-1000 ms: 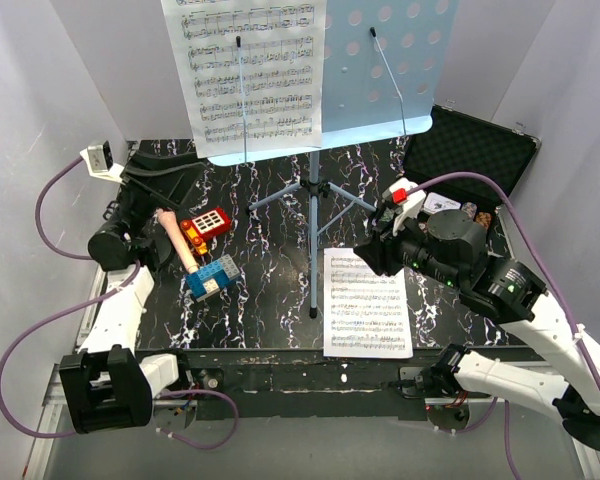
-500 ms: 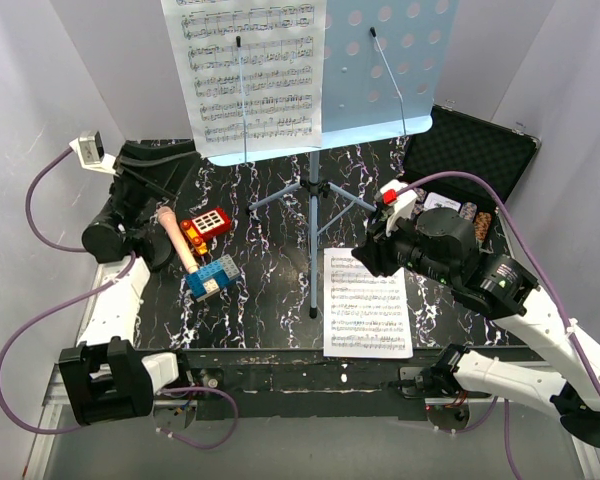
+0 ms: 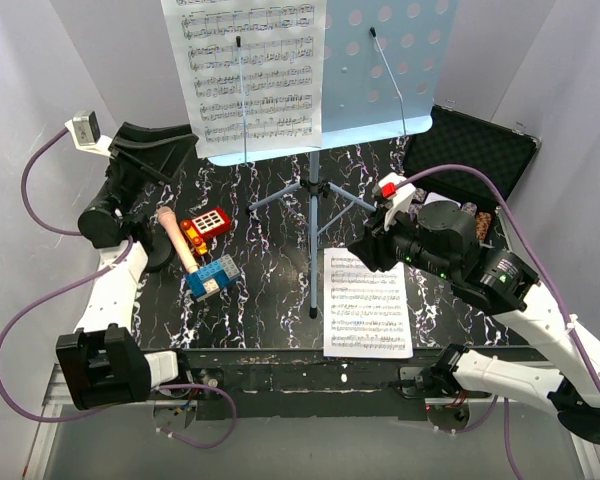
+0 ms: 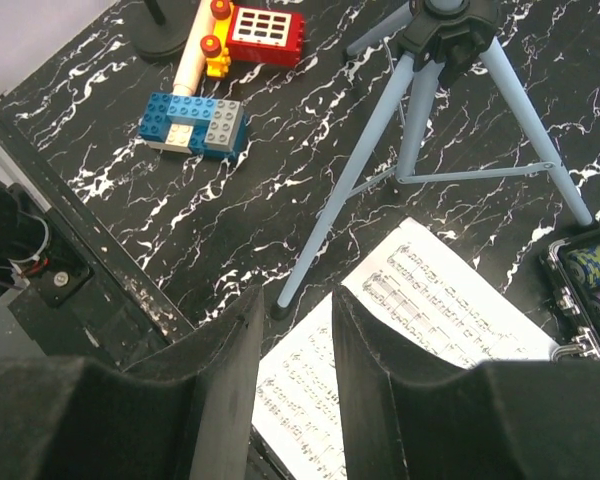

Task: Pack up the instrument practice props
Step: Pick up the sheet music from the music stand.

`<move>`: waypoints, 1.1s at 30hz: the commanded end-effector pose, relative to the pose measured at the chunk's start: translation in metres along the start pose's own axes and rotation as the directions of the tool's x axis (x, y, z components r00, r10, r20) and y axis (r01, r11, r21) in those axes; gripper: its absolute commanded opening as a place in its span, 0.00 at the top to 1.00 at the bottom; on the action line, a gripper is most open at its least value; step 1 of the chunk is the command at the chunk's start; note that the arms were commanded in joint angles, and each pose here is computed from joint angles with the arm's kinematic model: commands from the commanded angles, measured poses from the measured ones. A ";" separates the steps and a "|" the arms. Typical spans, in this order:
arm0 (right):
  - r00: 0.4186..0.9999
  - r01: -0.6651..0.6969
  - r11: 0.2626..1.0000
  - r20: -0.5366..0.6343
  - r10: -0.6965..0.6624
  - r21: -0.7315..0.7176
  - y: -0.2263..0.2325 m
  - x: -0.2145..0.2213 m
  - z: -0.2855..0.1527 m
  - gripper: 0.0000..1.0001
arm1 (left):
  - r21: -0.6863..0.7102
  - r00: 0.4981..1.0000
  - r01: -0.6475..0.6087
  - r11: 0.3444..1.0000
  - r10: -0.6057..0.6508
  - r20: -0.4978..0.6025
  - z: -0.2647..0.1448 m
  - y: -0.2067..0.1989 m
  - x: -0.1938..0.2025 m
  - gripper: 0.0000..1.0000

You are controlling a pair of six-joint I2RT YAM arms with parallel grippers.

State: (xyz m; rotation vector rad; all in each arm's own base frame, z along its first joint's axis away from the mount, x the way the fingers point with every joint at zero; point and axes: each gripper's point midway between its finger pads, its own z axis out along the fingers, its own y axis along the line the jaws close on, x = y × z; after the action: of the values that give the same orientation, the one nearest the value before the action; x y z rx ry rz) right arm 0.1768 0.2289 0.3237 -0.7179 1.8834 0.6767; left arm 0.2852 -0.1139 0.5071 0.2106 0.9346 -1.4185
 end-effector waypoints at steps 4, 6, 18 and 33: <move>0.996 0.004 0.999 0.084 -0.001 -0.034 0.009 -0.031 -0.004 0.59 | 0.161 0.996 -0.072 0.984 0.078 -0.031 0.018 -0.044 0.002 0.55; 0.996 0.001 0.999 0.086 0.001 -0.032 0.009 -0.033 -0.003 0.59 | 0.169 0.995 -0.077 0.983 0.085 -0.045 0.021 -0.046 0.005 0.56; 0.993 0.007 0.995 0.120 0.005 -0.096 0.022 -0.048 -0.010 0.59 | 0.157 0.993 -0.073 0.985 0.087 -0.084 0.024 -0.040 0.013 0.83; 0.843 0.047 0.948 0.522 0.133 -0.316 0.070 -0.186 -0.084 0.39 | 0.132 0.994 -0.063 0.989 0.075 -0.085 0.022 -0.035 0.015 0.81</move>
State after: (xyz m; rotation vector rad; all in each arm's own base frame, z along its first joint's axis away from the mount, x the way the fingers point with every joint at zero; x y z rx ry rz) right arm 0.1431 0.2525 0.4524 -0.7090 1.5293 1.0318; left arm 0.2788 -0.1387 0.5177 0.3286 0.9227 -1.4219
